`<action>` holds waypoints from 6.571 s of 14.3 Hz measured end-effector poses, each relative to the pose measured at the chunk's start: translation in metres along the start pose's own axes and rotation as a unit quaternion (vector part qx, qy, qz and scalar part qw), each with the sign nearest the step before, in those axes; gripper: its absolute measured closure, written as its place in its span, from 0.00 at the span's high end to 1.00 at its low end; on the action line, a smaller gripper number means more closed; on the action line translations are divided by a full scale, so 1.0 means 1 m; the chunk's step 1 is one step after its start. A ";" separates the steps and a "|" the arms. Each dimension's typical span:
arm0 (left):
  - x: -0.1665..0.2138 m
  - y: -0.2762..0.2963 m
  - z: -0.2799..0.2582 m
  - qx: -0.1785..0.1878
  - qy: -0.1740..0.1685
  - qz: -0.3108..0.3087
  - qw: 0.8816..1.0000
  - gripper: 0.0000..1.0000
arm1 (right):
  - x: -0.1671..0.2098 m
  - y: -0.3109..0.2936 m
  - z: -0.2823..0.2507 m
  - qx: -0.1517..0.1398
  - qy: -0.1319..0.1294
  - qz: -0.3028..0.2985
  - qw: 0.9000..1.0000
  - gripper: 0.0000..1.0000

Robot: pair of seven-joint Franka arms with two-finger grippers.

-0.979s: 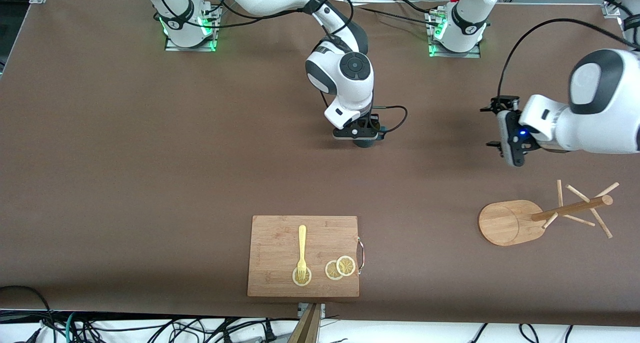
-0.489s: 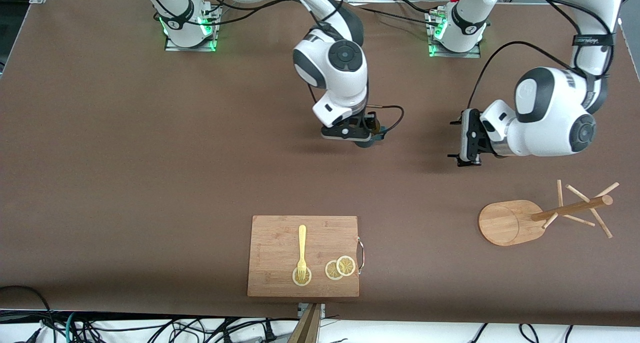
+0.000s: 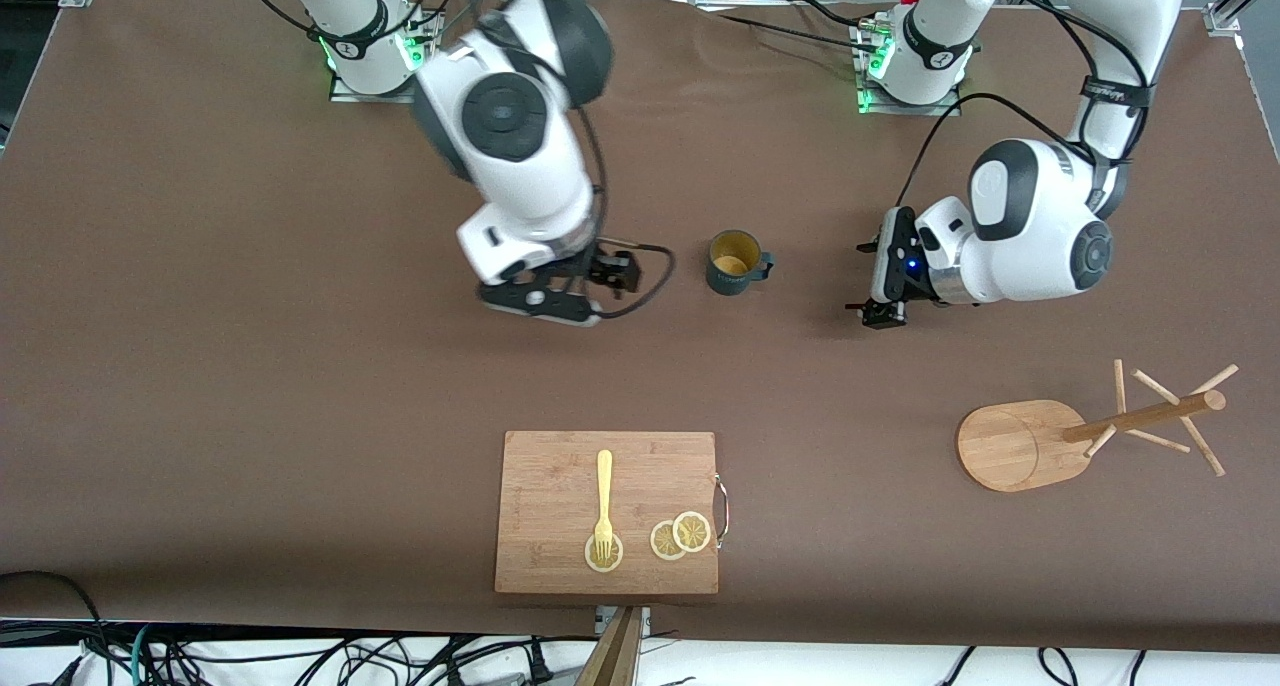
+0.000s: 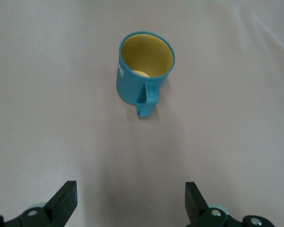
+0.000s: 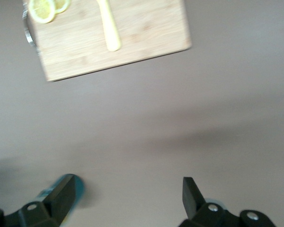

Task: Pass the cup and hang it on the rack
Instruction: 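Withdraw the right gripper while the left gripper lowers over the mug, then grasp the teal mug's rim with the left gripper, then lift the mug with the left gripper and carry it to the rack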

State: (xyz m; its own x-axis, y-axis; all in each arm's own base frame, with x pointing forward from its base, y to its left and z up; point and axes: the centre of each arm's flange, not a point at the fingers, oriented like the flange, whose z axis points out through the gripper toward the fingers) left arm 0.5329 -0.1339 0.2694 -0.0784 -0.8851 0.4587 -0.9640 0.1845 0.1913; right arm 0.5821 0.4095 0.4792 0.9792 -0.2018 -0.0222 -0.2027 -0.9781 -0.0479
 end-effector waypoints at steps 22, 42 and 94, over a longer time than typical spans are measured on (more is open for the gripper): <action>0.062 0.053 0.129 0.103 -0.003 -0.015 0.995 1.00 | 0.019 0.326 -0.151 -0.020 -0.057 -0.100 0.993 1.00; 0.074 0.077 0.149 0.128 0.000 -0.046 0.991 0.74 | 0.020 0.332 -0.155 -0.037 -0.035 -0.132 0.990 1.00; -0.278 0.032 -0.230 -0.174 0.368 -0.724 0.557 0.21 | 0.033 0.331 -0.165 -0.028 -0.012 -0.154 0.988 1.00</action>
State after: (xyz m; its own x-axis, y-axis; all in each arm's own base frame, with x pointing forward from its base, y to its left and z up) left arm 0.5825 0.2158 0.3473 0.9659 0.1778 -0.1880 0.2364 -0.3108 0.9206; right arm 0.5494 0.0704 0.6271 0.9934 0.1072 -0.0395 0.1073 -0.9942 -0.0002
